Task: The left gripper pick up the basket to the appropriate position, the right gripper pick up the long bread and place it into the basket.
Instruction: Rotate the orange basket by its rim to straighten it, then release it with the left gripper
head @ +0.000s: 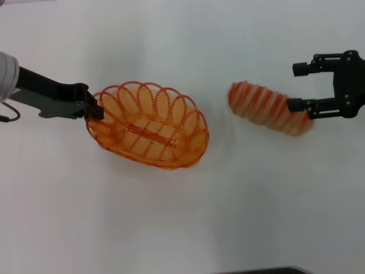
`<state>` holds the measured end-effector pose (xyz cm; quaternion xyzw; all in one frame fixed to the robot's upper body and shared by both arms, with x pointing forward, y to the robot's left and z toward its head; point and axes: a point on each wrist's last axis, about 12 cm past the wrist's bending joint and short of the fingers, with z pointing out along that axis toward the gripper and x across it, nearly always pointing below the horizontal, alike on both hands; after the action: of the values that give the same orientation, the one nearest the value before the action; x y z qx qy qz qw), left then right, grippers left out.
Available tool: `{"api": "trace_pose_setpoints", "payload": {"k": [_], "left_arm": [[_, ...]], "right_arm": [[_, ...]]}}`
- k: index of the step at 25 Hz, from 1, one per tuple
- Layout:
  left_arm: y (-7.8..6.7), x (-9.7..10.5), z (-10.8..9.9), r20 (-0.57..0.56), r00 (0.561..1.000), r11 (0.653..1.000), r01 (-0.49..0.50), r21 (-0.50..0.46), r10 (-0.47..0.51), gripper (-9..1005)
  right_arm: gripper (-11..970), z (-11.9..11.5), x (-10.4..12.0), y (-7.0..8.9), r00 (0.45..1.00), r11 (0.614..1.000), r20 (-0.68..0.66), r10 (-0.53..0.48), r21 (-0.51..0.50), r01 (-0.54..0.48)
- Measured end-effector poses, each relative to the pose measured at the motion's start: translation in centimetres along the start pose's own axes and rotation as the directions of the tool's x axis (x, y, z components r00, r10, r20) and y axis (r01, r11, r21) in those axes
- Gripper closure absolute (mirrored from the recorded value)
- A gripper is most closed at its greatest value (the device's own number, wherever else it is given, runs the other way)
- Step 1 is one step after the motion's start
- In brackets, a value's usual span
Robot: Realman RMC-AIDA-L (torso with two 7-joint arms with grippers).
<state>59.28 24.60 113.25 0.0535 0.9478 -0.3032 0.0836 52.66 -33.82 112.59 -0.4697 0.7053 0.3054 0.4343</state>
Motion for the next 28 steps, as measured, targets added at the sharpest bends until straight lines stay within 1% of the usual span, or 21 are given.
{"api": "trace_pose_setpoints", "payload": {"k": [3, 5, 11, 15, 22, 28], "left_arm": [[0.8, 0.9, 0.3, 0.027, 0.998, 0.998, 0.05, 0.032, -0.051, 902], [1.2, 1.3, 0.5, 0.046, 0.997, 0.997, 0.067, 0.036, -0.069, 902], [2.0, 2.1, 1.0, 0.094, 0.991, 0.994, 0.09, 0.063, -0.095, 902], [2.0, 2.4, 1.4, 0.119, 0.988, 0.992, 0.091, 0.09, -0.101, 901], [2.1, 2.5, 2.1, 0.149, 0.983, 0.99, 0.095, 0.101, -0.11, 903], [2.7, 2.6, 2.5, 0.198, 0.97, 0.986, 0.124, 0.111, -0.144, 904]], "right_arm": [[181, -0.3, -0.1, 0.0, 0.999, 1.0, 0.036, 0.001, 0.024, -0.002], [181, -0.4, -0.1, -0.1, 0.999, 0.999, 0.046, 0.002, 0.041, -0.004], [182, -0.6, 0.0, -0.3, 0.998, 0.998, 0.056, 0.007, 0.067, -0.011], [182, -0.7, 0.1, -0.3, 0.998, 0.997, 0.065, 0.011, 0.078, -0.016], [182, -0.6, 0.0, -0.3, 0.998, 0.997, 0.07, 0.012, 0.079, -0.017], [182, -0.5, 0.1, -0.3, 0.997, 0.996, 0.072, 0.017, 0.086, -0.023]]}}
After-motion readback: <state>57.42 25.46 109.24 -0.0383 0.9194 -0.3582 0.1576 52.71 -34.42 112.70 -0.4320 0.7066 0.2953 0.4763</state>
